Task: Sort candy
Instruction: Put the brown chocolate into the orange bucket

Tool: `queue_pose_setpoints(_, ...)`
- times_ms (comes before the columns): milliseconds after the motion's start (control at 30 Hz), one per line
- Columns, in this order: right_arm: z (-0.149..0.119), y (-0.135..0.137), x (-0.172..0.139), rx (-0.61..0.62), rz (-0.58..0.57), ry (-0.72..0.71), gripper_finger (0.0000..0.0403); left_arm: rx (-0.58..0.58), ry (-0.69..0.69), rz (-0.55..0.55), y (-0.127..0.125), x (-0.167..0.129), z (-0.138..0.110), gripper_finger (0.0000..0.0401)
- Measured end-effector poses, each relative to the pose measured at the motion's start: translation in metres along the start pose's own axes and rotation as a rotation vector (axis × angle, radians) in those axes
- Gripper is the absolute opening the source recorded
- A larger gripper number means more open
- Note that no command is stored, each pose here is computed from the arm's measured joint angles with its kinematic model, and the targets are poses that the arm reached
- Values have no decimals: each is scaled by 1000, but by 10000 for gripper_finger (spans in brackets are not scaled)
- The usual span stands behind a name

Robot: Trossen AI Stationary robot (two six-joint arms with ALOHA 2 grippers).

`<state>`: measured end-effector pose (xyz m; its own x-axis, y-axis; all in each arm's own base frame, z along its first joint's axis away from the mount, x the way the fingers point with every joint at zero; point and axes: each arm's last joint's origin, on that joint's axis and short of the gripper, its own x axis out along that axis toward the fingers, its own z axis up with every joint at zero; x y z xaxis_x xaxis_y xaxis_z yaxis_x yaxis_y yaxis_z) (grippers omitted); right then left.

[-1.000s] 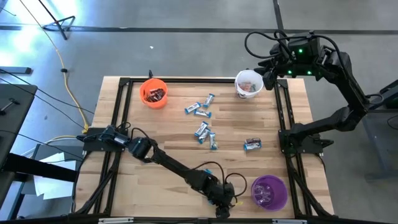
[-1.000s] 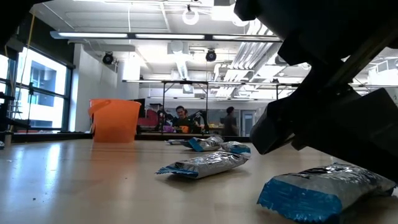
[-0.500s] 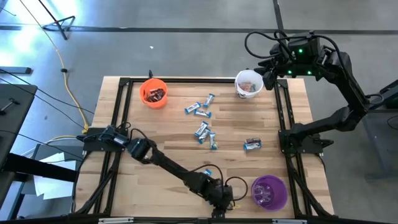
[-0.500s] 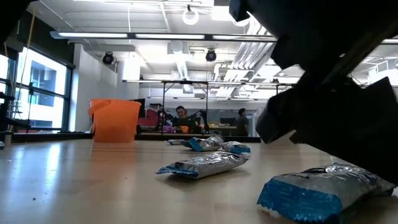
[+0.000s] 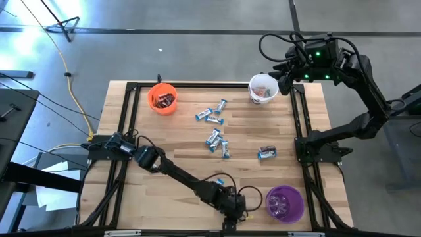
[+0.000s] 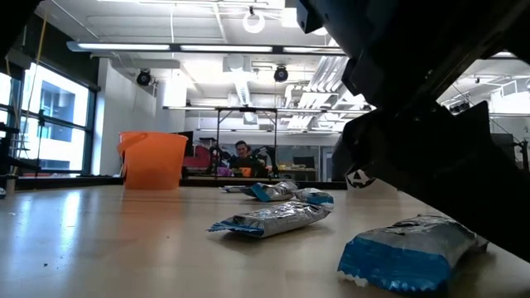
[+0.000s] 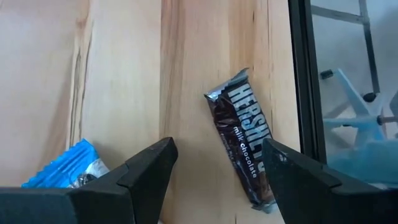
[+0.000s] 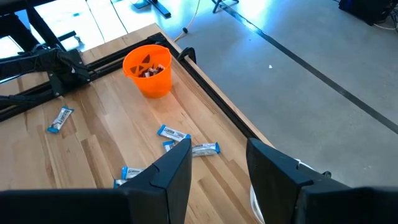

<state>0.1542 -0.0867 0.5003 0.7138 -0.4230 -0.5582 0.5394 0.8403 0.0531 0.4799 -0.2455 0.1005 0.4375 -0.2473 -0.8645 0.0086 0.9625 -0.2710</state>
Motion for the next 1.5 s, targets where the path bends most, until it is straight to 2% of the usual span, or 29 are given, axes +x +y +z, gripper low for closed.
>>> queue_pose_setpoints(533,0,0,0,0,0,0,149,-64,24,-98,-7,0,0,239)
queue_pose_setpoints(833,0,0,0,0,0,0,149,-22,10,-213,-7,3,6,239)
queue_pose_setpoints(1000,0,0,0,0,0,0,149,37,-17,-208,-14,3,3,239)
queue_pose_setpoints(1367,0,0,0,0,0,-1,149,203,-92,-62,-19,9,-5,239)
queue_pose_setpoints(1500,0,0,0,0,0,0,149,253,-104,-39,-21,12,-7,239)
